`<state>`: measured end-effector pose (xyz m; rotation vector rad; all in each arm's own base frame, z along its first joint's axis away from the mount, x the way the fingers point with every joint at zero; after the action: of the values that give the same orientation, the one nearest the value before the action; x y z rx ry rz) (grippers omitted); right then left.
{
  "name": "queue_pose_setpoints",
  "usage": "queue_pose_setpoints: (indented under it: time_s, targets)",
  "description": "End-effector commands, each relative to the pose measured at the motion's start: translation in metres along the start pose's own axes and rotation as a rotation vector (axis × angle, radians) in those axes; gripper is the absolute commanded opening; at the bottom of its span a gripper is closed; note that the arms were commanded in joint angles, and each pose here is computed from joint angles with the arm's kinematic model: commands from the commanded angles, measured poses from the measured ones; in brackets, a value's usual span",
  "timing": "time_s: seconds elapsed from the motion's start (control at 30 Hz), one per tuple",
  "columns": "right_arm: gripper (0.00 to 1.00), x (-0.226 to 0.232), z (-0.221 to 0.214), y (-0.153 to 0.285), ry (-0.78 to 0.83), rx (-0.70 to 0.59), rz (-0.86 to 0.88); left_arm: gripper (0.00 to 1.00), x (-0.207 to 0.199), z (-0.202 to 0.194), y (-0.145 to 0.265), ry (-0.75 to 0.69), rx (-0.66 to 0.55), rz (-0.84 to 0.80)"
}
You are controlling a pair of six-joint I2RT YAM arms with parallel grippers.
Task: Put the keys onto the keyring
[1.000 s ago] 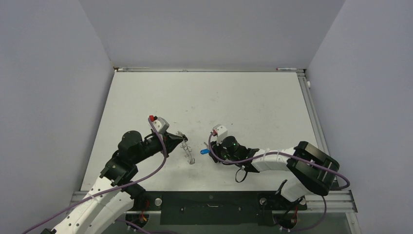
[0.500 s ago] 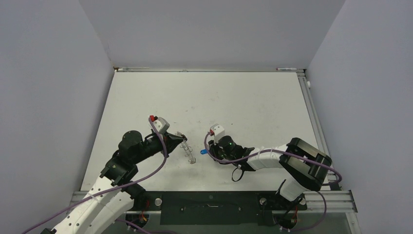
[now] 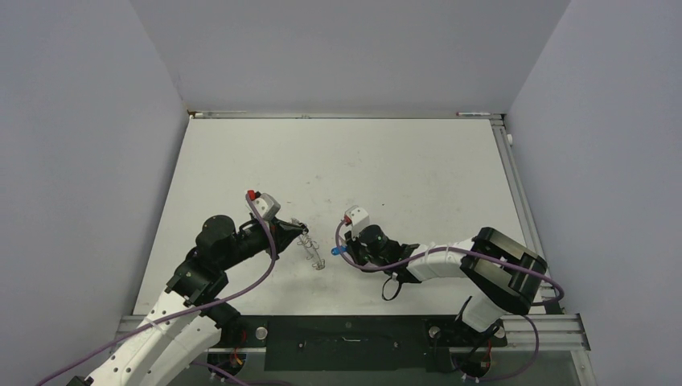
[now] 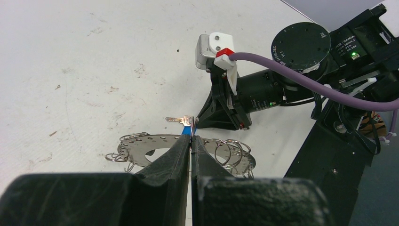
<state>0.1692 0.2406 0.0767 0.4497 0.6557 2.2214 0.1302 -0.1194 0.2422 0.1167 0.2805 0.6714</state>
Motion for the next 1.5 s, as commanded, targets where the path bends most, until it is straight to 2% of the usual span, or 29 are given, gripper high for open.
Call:
queue_pose_setpoints:
  time_s: [0.0,0.4,0.57,0.73,1.1,1.47]
  targets:
    - [0.05,0.005,0.015,-0.001,0.036,-0.060,0.007,0.00,-0.005,0.025,0.003,-0.042,-0.089,-0.012]
    - [0.05,0.011,0.050,0.038,0.175,-0.120,0.083,0.00,-0.004,0.025,0.004,-0.045,-0.091,-0.002]
    - [0.05,0.023,0.064,0.060,0.293,-0.151,0.250,0.00,-0.005,0.026,0.005,-0.048,-0.094,-0.003]
    - [0.05,0.035,0.079,0.077,0.369,-0.208,0.329,0.00,-0.005,0.026,0.005,-0.048,-0.095,-0.005]
    - [0.05,0.033,0.086,0.086,0.373,-0.238,0.290,0.00,-0.005,0.026,0.006,-0.051,-0.097,-0.006]
    - [0.05,0.031,0.108,0.095,0.381,-0.327,0.222,0.00,-0.004,0.025,0.004,-0.046,-0.088,0.000]
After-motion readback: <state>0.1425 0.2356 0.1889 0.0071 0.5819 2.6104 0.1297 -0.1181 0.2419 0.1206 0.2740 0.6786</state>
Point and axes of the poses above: each gripper's point midway between its finger pads, its own y axis back along the fingers, its own x axis along the line the jaws close on, z = x × y, the point moved 10 cm from there along y, back along the fingers
